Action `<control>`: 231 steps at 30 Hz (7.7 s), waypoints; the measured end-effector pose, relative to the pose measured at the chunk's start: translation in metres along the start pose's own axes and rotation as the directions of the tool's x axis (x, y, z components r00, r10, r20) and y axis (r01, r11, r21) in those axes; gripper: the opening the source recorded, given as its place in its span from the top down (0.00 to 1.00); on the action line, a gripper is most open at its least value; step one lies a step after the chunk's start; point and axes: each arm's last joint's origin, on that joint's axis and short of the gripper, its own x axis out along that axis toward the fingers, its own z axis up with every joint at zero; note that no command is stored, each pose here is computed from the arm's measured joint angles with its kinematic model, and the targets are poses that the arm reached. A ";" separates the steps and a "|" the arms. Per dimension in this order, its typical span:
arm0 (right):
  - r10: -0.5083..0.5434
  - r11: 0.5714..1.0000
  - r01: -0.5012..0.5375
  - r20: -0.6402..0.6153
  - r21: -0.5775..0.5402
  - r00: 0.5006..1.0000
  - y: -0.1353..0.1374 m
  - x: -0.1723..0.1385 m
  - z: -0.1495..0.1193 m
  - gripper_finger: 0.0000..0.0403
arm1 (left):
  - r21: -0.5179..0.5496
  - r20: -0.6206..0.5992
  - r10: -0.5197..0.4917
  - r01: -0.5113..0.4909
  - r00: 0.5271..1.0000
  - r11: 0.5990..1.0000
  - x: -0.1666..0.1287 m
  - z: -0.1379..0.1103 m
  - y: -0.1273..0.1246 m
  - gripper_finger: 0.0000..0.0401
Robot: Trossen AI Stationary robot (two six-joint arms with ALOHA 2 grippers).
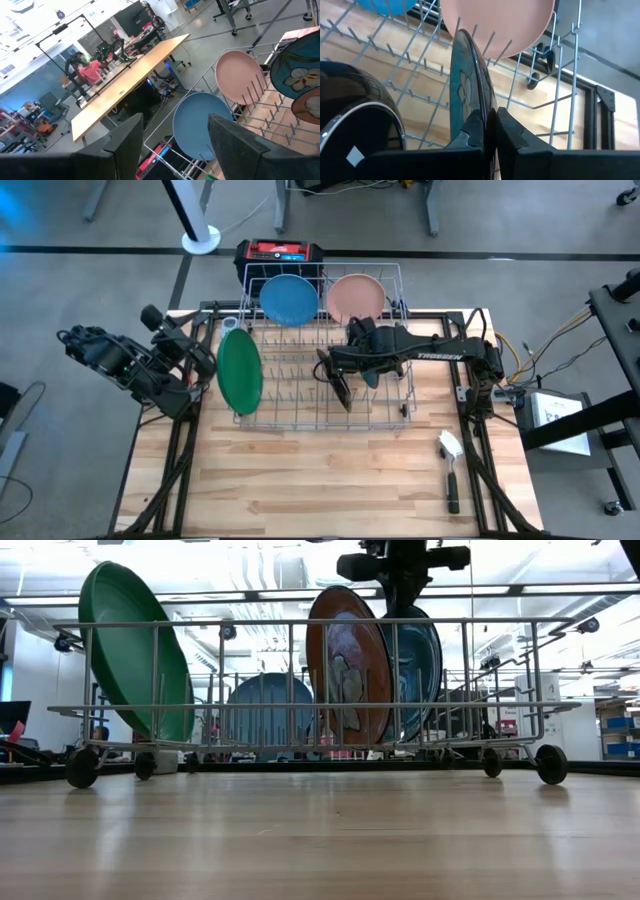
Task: Sort dishes
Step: Adjust the blue floral plate on the right side of the dish rack
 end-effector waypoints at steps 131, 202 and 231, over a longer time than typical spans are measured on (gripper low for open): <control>0.085 0.996 -0.085 0.016 0.031 0.996 0.033 -0.002 -0.024 0.85 | 0.039 -0.014 -0.003 0.003 1.000 0.999 0.002 0.005 -0.018 0.47; 0.122 0.990 -0.117 -0.064 0.073 0.991 0.038 -0.041 -0.077 0.92 | 0.037 -0.014 -0.003 0.003 1.000 0.999 0.002 0.005 -0.018 0.47; 0.166 0.985 -0.157 -0.132 0.077 0.977 0.040 -0.053 -0.092 0.95 | 0.036 -0.014 -0.003 0.003 1.000 0.999 0.002 0.005 -0.018 0.47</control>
